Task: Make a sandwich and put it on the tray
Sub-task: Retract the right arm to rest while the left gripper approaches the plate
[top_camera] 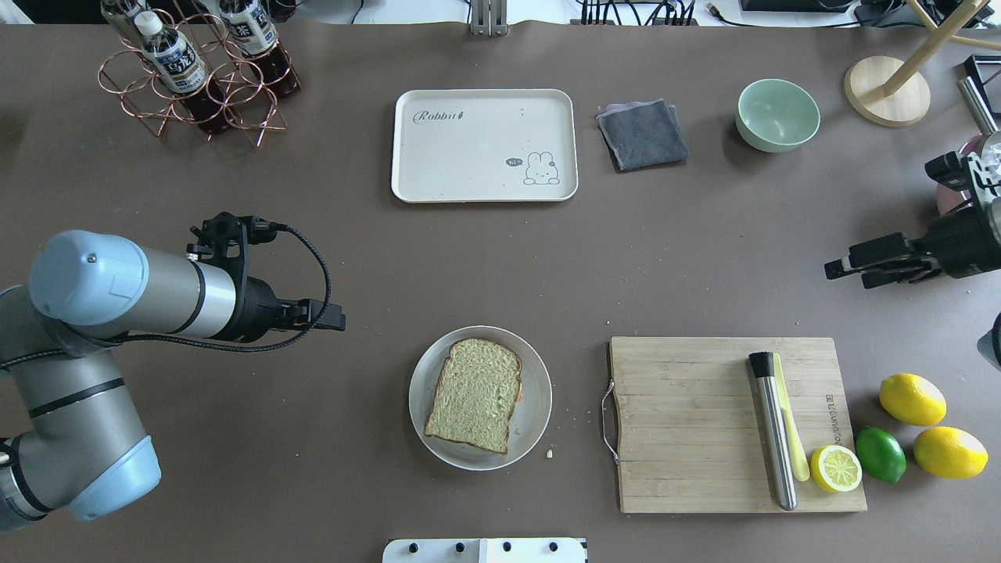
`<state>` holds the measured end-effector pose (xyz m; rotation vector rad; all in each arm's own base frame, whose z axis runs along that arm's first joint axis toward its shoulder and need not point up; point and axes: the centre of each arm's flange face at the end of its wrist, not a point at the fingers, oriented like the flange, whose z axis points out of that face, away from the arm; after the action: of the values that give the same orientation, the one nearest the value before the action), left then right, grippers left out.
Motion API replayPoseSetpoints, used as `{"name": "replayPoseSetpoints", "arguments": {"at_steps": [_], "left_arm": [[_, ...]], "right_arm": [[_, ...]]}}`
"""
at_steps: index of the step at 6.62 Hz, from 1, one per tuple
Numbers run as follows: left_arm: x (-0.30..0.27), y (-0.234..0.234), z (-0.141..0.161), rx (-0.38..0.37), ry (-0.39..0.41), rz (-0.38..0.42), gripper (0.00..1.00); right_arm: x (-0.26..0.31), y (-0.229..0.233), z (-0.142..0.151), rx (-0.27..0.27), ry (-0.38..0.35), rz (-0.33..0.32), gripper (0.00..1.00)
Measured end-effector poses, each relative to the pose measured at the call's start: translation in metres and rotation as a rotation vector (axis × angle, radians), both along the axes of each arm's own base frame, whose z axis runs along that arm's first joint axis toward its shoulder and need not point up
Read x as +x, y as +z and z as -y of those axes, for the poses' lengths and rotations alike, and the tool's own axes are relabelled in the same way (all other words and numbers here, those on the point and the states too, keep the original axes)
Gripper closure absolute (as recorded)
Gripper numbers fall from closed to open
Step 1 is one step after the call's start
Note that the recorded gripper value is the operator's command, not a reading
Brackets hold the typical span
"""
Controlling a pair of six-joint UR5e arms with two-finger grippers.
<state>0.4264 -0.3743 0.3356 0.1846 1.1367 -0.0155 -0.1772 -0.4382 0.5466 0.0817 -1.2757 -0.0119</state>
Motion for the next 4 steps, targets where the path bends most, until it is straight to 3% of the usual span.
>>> {"name": "replayPoseSetpoints", "arguments": {"at_steps": [2,4], "left_arm": [[0.030,-0.024,-0.021,0.011,0.036,-0.032,0.07],[0.061,-0.048,-0.028,0.022,0.013,0.016,0.08]], "right_arm": [[0.048,0.038,-0.004,0.079,0.010,-0.083,0.00],[0.086,0.071,-0.009,0.136,-0.003,-0.168,0.00]]}}
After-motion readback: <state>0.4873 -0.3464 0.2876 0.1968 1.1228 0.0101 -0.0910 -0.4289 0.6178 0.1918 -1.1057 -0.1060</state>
